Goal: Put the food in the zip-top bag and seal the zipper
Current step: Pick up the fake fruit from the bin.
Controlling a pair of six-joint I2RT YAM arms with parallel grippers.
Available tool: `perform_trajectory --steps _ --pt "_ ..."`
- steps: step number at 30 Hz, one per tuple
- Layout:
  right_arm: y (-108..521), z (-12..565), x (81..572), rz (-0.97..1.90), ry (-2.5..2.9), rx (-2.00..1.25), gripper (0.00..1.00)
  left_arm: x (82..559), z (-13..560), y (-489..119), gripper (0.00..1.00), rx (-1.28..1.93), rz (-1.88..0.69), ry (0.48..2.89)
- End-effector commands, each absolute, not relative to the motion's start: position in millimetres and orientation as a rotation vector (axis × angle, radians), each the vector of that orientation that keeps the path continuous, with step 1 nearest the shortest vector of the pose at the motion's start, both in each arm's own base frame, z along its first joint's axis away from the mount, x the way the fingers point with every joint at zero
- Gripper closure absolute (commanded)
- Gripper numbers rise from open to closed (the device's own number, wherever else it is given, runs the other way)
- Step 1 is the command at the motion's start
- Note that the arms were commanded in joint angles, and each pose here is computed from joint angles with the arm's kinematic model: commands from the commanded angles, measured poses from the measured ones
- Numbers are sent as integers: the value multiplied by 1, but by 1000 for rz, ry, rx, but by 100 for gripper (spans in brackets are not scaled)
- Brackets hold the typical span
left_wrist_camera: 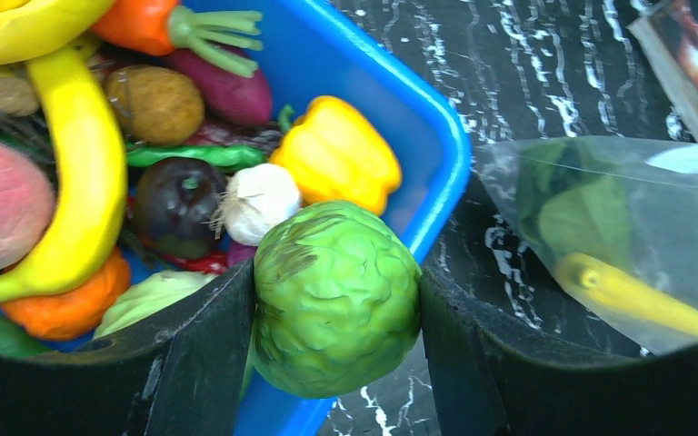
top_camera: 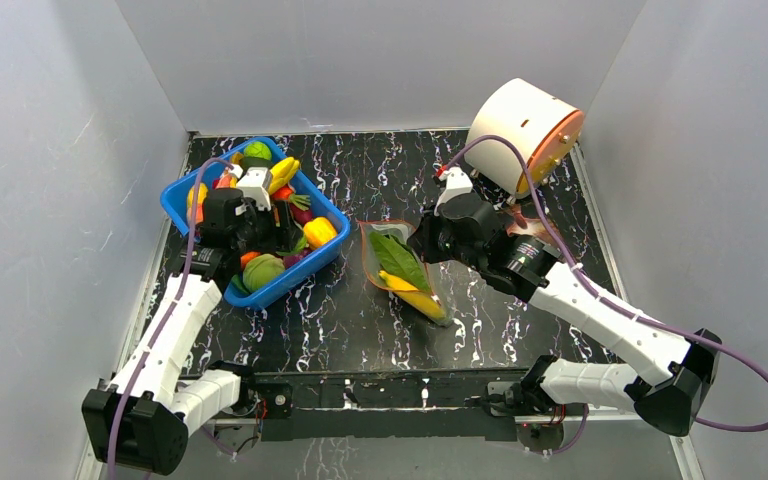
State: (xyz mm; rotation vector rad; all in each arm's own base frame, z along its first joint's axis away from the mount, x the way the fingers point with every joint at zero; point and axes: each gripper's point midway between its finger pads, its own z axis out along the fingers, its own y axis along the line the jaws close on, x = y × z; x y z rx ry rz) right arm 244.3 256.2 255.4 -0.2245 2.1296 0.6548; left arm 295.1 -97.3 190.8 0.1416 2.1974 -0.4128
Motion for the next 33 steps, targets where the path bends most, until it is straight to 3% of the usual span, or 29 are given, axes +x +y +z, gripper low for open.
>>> perform_trajectory --steps 1,21,33 --pt "263 277 254 700 2053 -191 100 286 239 -128 59 238 -633 2070" --pt "271 281 255 735 2049 -198 100 254 337 -178 61 272 -1081 1692" --pt "275 280 253 752 2055 -215 100 247 331 -211 61 289 -1201 1643"
